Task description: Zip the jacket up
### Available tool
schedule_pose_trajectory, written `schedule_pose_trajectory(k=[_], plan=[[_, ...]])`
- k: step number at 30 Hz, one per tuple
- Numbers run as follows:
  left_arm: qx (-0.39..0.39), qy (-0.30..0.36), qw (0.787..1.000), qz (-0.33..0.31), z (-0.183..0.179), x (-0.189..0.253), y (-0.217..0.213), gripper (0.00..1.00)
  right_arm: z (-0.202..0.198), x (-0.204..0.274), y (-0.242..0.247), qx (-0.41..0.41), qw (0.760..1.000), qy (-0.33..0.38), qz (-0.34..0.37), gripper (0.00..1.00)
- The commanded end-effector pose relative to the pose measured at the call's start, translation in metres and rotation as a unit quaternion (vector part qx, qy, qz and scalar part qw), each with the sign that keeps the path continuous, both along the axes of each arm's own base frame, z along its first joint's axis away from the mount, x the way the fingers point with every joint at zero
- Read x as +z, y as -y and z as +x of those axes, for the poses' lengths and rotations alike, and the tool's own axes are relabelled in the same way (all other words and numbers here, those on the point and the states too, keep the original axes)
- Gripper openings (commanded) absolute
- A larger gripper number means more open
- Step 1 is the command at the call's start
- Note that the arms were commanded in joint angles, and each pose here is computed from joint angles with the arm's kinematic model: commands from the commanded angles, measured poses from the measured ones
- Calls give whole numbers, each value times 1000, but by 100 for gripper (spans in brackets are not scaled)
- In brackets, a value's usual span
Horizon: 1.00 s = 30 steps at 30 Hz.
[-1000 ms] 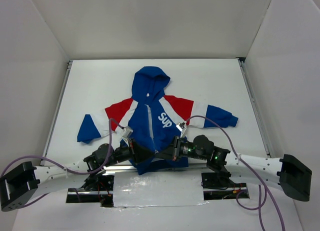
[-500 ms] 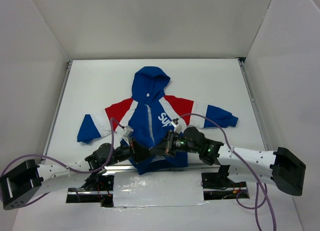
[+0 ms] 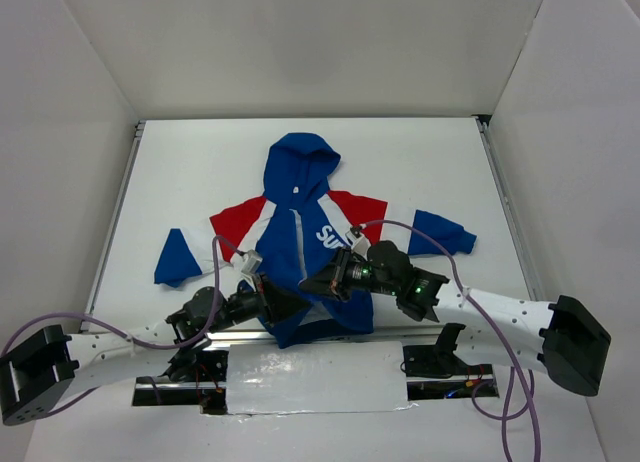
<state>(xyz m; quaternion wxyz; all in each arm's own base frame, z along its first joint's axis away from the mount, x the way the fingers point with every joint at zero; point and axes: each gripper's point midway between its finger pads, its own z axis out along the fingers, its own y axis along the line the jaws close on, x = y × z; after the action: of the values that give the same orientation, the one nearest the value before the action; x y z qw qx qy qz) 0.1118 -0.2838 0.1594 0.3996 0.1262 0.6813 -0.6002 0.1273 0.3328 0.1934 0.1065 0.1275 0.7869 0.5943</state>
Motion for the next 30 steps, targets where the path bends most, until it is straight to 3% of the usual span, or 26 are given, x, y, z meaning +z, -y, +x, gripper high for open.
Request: schedule_pose_trajectory(k=[1,5,11,17,18,19,21,22,23,24,26,27,28,30], plan=[[-33,-12,998,49,-19,-42,-9,0,22,50,-5,-29,997,37,65,0],[-33,-15,998,54,-19,-46,-10,0,30,50,-6,-35,997,46,60,0],[-34,-23,997,60,-20,-49,-8,0,79,48,-3,-73,995,50,53,0],[-39,-34,997,64,-24,-55,-7,0,175,45,-3,-123,991,36,27,0],[-40,-34,997,62,-24,-54,-7,0,192,23,-6,-124,992,15,9,0],[-41,-36,996,64,-25,-56,-7,0,219,40,-3,-140,990,25,15,0],[-42,-37,996,67,-27,-57,-6,0,253,12,-7,-136,991,12,-12,0],[-41,-39,996,71,-27,-59,-6,0,285,37,-1,-151,988,28,-6,0],[-36,-38,996,72,-25,-58,-6,0,308,15,-4,-149,988,24,-24,0],[-36,-40,995,78,-27,-61,-5,0,335,54,-8,-150,987,64,-3,0],[-26,-43,995,82,-25,-64,-7,0,373,41,1,-161,985,58,-25,0],[-26,-45,995,80,-27,-65,-7,0,391,77,2,-165,981,98,-23,0],[-25,-48,995,86,-28,-68,-8,0,410,70,8,-174,979,101,-32,0],[-18,-52,995,89,-28,-71,-9,0,426,128,11,-171,970,171,-10,0]])
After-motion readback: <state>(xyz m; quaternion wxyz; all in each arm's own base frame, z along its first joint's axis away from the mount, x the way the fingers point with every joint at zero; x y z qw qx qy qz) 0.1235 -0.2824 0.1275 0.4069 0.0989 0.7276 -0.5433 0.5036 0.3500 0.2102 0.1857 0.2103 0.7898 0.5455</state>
